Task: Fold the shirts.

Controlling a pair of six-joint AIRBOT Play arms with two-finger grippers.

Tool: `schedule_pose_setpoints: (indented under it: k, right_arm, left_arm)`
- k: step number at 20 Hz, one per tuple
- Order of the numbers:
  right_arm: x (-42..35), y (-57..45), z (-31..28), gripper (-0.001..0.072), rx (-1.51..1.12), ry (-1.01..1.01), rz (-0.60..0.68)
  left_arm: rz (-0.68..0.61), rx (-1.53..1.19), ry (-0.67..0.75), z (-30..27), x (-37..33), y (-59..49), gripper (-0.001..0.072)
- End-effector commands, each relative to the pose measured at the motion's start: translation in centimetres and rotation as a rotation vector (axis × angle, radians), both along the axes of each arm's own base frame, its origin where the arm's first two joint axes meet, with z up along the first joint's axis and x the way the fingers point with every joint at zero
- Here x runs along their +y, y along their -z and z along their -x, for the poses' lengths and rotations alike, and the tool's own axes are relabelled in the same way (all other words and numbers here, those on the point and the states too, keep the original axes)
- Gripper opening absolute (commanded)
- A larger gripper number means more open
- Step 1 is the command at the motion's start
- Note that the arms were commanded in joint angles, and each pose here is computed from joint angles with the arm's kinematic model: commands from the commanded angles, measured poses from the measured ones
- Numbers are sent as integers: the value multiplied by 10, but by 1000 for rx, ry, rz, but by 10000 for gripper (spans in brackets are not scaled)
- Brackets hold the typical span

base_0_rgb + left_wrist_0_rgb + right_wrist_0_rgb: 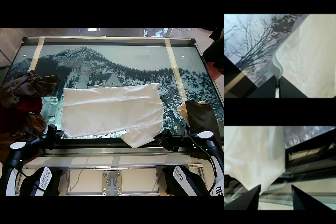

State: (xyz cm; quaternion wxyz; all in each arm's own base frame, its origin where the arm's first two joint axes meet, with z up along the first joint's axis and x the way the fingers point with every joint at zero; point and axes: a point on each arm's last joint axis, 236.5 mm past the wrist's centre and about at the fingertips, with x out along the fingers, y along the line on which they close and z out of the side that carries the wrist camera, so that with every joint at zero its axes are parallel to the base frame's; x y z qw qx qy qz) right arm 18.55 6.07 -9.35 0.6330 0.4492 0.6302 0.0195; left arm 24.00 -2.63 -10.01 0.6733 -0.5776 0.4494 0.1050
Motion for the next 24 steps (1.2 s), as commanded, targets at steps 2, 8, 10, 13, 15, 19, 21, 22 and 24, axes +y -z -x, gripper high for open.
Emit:
schedule_pose_setpoints:
  k: [2,8,10,13,15,19,21,22,24]
  right_arm:
    - [5,13,-3,443,-28,59,-11]
    - [10,13,-13,307,-58,62,-56]
    - [12,16,-13,307,-39,76,-78]
    - [15,22,-12,301,-26,61,-95]
    - [16,20,-17,27,-61,52,-103]
    - [42,-32,-34,15,-213,-37,-277]
    - [48,-69,-35,15,-284,-133,-324]
    - [48,-86,-37,15,-320,-159,-319]
    - [44,-120,-45,15,-396,-178,-274]
  left_arm:
    - [3,0,1,0,-1,0,17]
    - [3,0,2,0,-1,0,17]
    - [3,0,2,0,-1,0,17]
    - [3,0,1,0,-1,0,17]
    - [-11,-10,19,0,-1,0,17]
    - [-19,-73,71,-8,-5,-22,18]
    - [-68,-179,138,-17,-7,-56,17]
    - [-101,-226,159,-19,-5,-74,17]
    - [-220,-316,183,-24,7,-111,16]
